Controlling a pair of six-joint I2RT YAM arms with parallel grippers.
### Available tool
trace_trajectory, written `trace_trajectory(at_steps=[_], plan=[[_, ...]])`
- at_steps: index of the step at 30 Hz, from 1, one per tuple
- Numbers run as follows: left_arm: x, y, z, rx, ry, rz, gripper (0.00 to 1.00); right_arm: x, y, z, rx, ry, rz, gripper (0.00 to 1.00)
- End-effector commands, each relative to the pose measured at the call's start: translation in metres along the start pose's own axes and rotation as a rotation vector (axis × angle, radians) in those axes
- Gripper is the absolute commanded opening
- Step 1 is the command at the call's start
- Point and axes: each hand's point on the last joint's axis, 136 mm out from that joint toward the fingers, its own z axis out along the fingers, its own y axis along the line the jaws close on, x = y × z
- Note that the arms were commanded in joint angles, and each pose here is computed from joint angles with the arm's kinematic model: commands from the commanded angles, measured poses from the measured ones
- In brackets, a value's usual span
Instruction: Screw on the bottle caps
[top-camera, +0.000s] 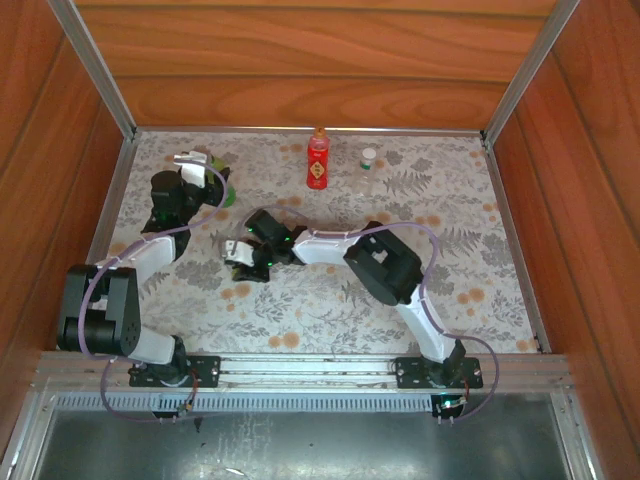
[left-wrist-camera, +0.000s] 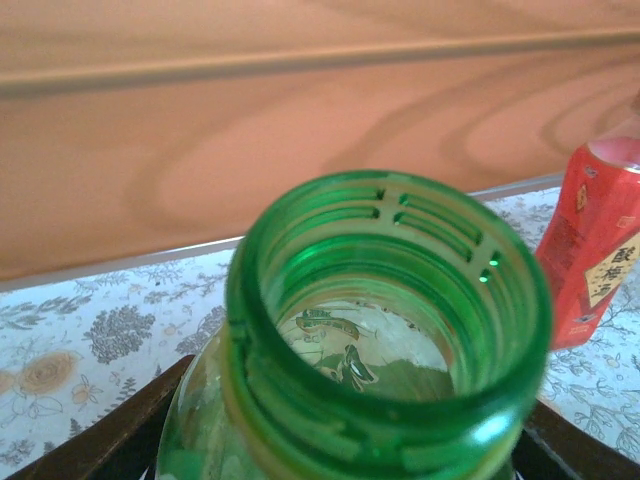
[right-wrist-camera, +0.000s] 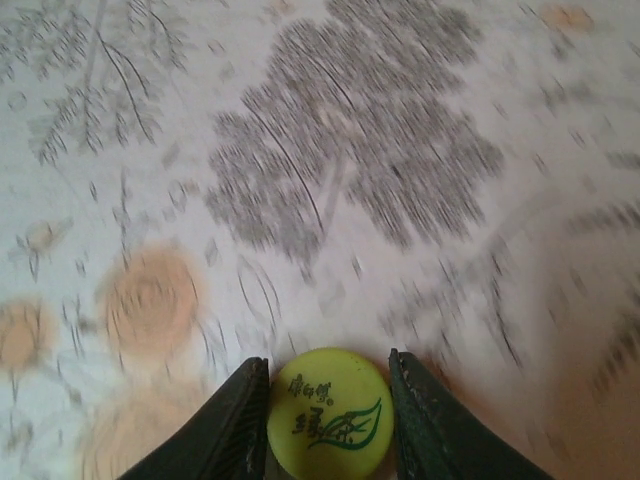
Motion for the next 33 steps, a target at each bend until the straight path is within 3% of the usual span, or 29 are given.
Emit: trace_trajectory(at_steps=[1,8,19,26,33], plan=[[-0.008,-0.019,-0.005,0.060,-0.024,0.056,0.62,0.010,-0.032,-0.041,0.132,-0.022,0.114,0.36],[-0.004,-0.064,-0.003,0.185,-0.020,0.093,0.62,0.070,-0.053,-0.117,0.339,0.015,0.330,0.37],[0.015,-0.176,0.001,0.517,0.033,0.067,0.64,0.174,-0.054,-0.224,0.732,0.052,0.738,0.38],[0.025,-0.240,-0.006,0.678,0.055,0.078,0.65,0.217,-0.043,-0.260,0.930,0.030,0.964,0.38],[0.039,-0.262,-0.013,0.721,0.071,0.111,0.65,0.239,-0.043,-0.271,1.020,0.092,1.078,0.44]])
